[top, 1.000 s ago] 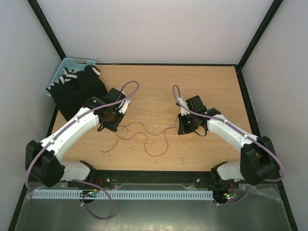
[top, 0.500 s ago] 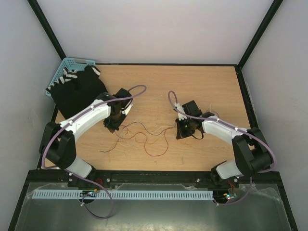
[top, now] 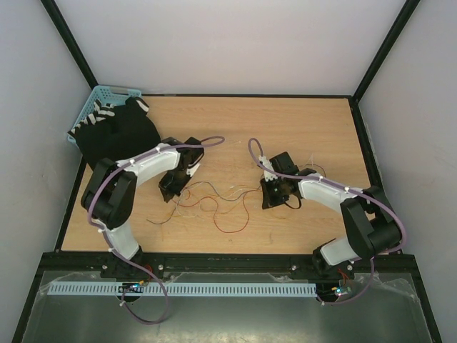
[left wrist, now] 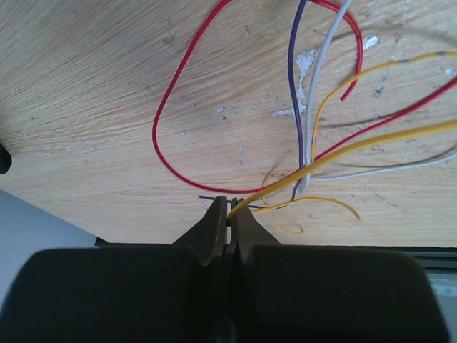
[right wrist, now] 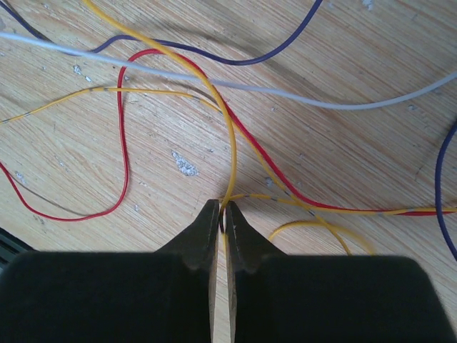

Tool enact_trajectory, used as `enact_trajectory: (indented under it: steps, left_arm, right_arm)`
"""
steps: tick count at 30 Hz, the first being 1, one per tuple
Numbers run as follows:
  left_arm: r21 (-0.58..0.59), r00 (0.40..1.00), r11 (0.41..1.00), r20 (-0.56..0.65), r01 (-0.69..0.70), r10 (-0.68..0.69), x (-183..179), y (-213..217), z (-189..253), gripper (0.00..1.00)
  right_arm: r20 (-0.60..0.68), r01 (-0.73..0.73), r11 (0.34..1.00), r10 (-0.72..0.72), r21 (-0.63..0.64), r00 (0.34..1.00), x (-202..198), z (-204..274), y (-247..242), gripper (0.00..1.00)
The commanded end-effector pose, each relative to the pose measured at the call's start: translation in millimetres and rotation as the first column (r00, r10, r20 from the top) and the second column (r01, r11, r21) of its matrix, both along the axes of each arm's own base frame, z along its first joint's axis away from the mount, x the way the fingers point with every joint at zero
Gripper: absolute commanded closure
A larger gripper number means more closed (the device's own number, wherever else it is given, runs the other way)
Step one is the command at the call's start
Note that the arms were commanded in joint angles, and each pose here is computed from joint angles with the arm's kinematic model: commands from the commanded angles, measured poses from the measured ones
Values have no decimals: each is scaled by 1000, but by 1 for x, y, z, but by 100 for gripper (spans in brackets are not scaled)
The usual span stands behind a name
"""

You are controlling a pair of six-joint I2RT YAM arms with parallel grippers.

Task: Zip-tie the wires
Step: Place the cable at the center of the board.

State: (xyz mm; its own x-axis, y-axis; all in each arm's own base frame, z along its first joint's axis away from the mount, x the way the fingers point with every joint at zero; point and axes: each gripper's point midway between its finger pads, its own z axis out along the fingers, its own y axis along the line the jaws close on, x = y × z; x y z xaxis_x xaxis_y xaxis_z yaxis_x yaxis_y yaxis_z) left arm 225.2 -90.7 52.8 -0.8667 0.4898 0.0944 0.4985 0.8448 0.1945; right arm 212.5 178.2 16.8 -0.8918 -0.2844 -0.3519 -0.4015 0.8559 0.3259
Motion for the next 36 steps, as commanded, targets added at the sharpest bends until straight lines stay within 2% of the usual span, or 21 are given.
enact_trajectory:
  steps: [1, 6, 12, 16, 20, 23, 26, 32, 36]
  left_arm:
    - [47, 1000, 999, -15, 3, -3, 2, 2, -1, 100]
    - [68, 999, 997, -11, 32, -32, 6, -7, -6, 100]
    - [85, 999, 995, -17, 46, -45, 8, -12, -14, 99]
    - [85, 999, 995, -20, 51, -50, 9, -13, -17, 81]
    - [83, 998, 995, -15, 60, -59, 10, -12, -16, 63]
    - [90, 998, 994, 2, 66, -67, 12, -10, -12, 55]
    - [74, 997, 995, 28, 65, -67, 15, -9, -5, 43]
    - [-17, 993, 998, 106, 62, -60, 22, -13, 22, 18]
    - [-99, 984, 994, 175, 50, -32, 31, -13, 47, 4]
  right_arm:
    - [26, -9, 1000, 9, 9, 1000, 2, 4, 2, 81]
    - [52, -2, 1000, 2, 7, 999, 5, 13, 0, 72]
    - [124, 23, 1000, -21, -11, 992, 13, 34, -6, 54]
    - [168, 31, 1000, -31, 1, 985, 18, 53, -6, 49]
    - [197, 35, 999, -39, 23, 980, 22, 69, -3, 36]
    - [226, 43, 999, -49, 30, 973, 25, 80, -4, 30]
    - [256, 57, 998, -64, 33, 965, 29, 89, -5, 26]
    - [292, 95, 994, -109, 63, 950, 39, 106, -3, 19]
    - [367, 149, 984, -174, 97, 914, 57, 122, -3, 15]
